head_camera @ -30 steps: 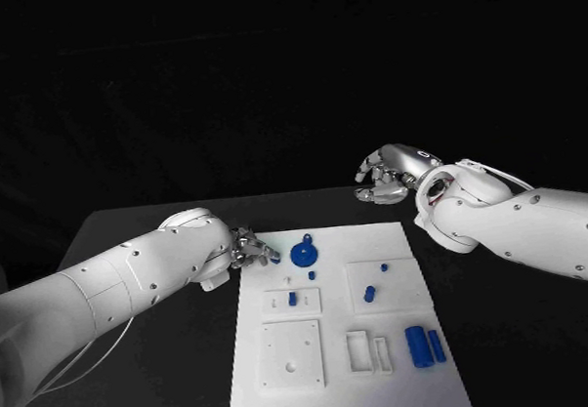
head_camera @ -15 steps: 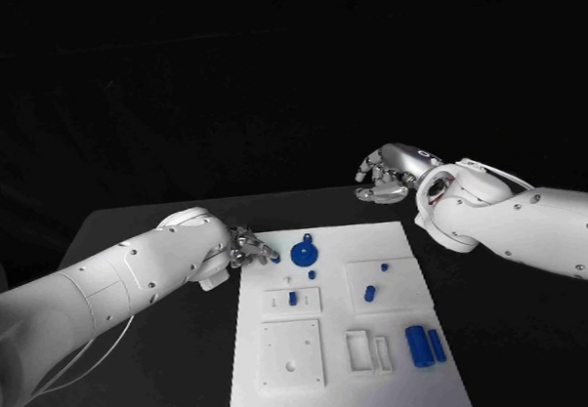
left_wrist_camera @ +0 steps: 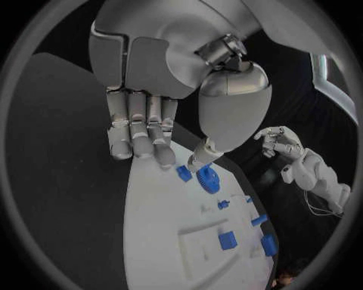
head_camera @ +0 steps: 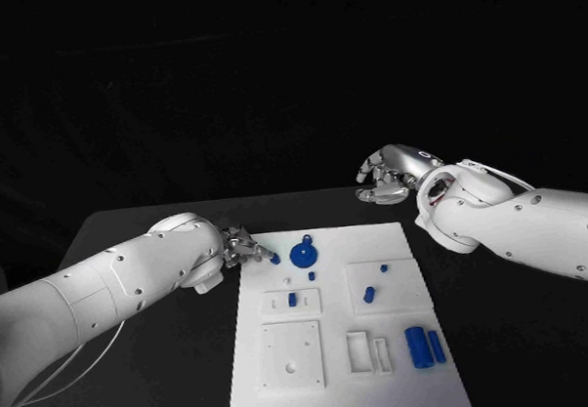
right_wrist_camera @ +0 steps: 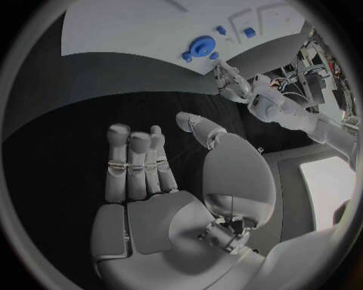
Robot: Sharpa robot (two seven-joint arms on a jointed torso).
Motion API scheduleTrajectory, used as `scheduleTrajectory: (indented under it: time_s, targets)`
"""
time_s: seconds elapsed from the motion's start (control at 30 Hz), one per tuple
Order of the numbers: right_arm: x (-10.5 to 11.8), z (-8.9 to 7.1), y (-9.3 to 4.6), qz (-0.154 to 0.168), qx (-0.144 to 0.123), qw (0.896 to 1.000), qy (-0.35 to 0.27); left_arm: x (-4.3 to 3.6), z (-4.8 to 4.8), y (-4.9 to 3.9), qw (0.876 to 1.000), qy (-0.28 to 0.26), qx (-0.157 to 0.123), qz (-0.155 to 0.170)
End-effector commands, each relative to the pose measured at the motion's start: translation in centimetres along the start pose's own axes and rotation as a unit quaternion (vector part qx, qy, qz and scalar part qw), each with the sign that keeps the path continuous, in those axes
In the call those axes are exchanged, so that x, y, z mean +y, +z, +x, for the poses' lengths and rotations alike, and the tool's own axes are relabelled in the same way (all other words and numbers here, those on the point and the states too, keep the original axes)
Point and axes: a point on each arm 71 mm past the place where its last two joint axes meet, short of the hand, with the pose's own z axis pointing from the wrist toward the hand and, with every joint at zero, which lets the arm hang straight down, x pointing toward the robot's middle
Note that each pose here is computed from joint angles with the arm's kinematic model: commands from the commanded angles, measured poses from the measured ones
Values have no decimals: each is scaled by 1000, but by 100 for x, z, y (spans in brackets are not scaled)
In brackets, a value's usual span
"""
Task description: Assemble the parts on the task board
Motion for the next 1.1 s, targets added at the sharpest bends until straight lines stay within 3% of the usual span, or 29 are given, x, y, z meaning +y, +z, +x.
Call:
scheduleTrajectory:
  time_s: [0.03, 0.2, 0.27, 0.47, 0.67, 0.8, 1.1]
  targets:
    - [1, 2, -4, -5, 4, 1000, -3, -70, -62, -39, 998, -14, -53, 42]
    - [-10, -3, -9, -4, 4, 1000, -4, -114, -104, -112, 991, 21, -98, 89]
    - [-21, -8, -14, -3, 4, 1000, -4, -172, -101, -150, 985, 51, -115, 121]
    - [-28, -11, -17, -3, 4, 1000, -4, -288, -54, -215, 973, 98, -135, 162]
    - [-29, -11, -19, -3, 4, 1000, -4, -353, -5, -231, 963, 140, -147, 180]
    - [-29, -12, -20, -3, 4, 1000, -4, -345, 84, -222, 957, 167, -148, 186]
    - [-26, -12, -22, -3, 4, 1000, -4, -288, 221, -169, 958, 178, -142, 171]
